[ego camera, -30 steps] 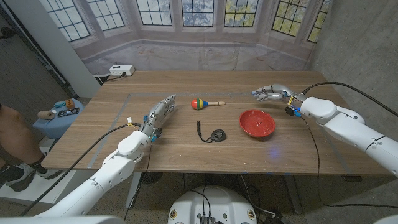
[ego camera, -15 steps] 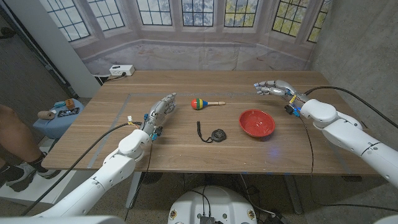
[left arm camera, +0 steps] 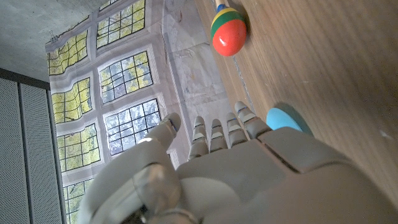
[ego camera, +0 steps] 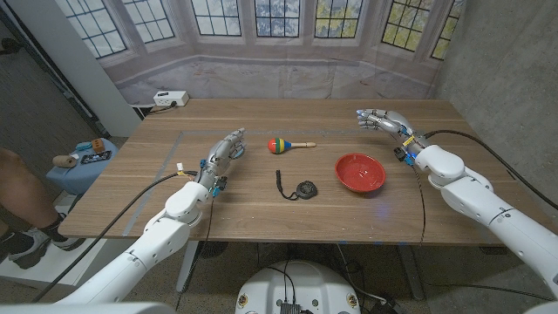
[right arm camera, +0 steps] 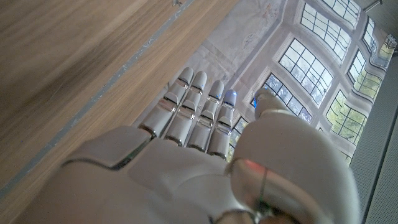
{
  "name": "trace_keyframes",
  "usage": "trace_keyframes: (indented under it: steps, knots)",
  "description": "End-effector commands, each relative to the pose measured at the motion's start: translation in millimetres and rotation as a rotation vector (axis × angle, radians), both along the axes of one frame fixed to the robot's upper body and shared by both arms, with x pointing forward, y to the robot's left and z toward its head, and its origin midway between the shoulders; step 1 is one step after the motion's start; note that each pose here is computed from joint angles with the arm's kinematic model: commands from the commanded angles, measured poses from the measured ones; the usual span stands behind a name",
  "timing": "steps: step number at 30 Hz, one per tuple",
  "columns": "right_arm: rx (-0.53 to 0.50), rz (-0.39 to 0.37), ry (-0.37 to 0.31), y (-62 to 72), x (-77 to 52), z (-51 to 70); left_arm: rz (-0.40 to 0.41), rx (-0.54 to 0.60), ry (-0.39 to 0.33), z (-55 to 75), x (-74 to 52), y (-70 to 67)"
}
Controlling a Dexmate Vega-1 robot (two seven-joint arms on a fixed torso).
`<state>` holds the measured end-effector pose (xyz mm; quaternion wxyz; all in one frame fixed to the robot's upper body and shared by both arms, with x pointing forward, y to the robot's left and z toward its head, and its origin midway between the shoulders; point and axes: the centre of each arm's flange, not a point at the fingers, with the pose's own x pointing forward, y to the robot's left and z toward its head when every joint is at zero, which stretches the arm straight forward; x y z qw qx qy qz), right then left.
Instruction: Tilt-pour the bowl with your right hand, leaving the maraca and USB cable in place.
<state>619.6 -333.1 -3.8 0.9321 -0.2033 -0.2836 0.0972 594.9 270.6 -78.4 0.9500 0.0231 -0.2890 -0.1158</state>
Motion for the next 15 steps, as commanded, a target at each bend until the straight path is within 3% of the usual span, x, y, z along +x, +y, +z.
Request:
trace_keyframes:
  steps: [1, 15]
  knots:
    - [0.163, 0.066, -0.106, 9.7, -2.6, 4.3, -0.003, -0.018, -0.004, -3.1, -4.1, 4.5]
    - [0.336, 0.116, -0.101, 6.6, -2.2, -14.2, -0.019, -0.026, -0.027, 5.6, 2.1, 7.1]
